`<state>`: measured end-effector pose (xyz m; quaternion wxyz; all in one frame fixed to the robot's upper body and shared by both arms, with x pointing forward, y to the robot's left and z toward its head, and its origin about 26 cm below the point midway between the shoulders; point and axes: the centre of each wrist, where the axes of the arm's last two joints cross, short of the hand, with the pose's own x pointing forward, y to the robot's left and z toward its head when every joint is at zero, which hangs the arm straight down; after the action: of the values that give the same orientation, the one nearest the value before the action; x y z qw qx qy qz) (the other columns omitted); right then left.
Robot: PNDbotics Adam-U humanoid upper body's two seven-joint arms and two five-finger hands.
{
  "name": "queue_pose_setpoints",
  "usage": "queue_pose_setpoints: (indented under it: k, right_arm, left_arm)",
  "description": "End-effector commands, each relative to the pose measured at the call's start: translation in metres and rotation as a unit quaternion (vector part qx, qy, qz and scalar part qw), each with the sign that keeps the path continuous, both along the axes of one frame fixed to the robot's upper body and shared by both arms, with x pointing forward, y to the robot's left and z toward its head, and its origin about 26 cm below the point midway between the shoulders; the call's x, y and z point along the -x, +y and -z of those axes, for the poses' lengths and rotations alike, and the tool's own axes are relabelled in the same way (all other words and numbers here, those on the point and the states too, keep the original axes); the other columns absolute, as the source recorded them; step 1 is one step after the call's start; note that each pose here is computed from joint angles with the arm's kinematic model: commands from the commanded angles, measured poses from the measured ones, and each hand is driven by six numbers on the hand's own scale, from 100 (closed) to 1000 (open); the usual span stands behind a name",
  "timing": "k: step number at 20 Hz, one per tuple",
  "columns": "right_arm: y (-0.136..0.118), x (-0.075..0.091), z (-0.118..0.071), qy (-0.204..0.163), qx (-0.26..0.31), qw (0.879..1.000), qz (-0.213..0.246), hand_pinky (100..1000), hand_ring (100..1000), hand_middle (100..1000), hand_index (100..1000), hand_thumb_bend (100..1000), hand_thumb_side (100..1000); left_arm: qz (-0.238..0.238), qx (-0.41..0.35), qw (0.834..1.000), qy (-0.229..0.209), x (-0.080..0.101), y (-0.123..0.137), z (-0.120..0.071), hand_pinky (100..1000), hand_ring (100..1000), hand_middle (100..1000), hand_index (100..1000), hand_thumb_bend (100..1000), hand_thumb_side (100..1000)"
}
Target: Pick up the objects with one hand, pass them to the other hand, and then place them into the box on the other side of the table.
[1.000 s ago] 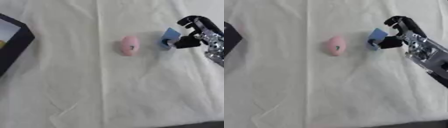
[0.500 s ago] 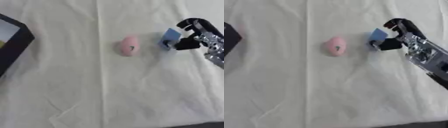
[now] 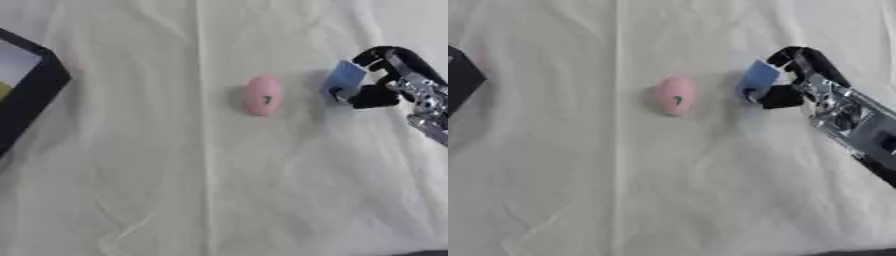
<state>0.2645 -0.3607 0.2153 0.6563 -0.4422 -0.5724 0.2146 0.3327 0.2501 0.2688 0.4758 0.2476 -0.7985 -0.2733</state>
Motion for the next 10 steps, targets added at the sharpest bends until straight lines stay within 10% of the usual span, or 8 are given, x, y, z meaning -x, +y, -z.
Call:
queue_pose_setpoints:
  k: [1, 10]
  right_arm:
    - [0.0002, 0.001, -0.0053, -0.004, 0.01, 1.0, 0.002, 707, 840, 755, 774, 485, 215]
    - [0.0011, 0.001, -0.0033, 0.0, 0.0, 1.0, 0.001, 701, 835, 748, 765, 492, 211]
  left_arm:
    - [-0.004, -0.005, 1.0, -0.015, 0.0029, 0.0021, -0.0077, 894, 620, 528, 730, 100, 578]
    - [-0.004, -0.005, 1.0, -0.014, 0.003, 0.0023, -0.0067, 895, 620, 529, 730, 100, 575]
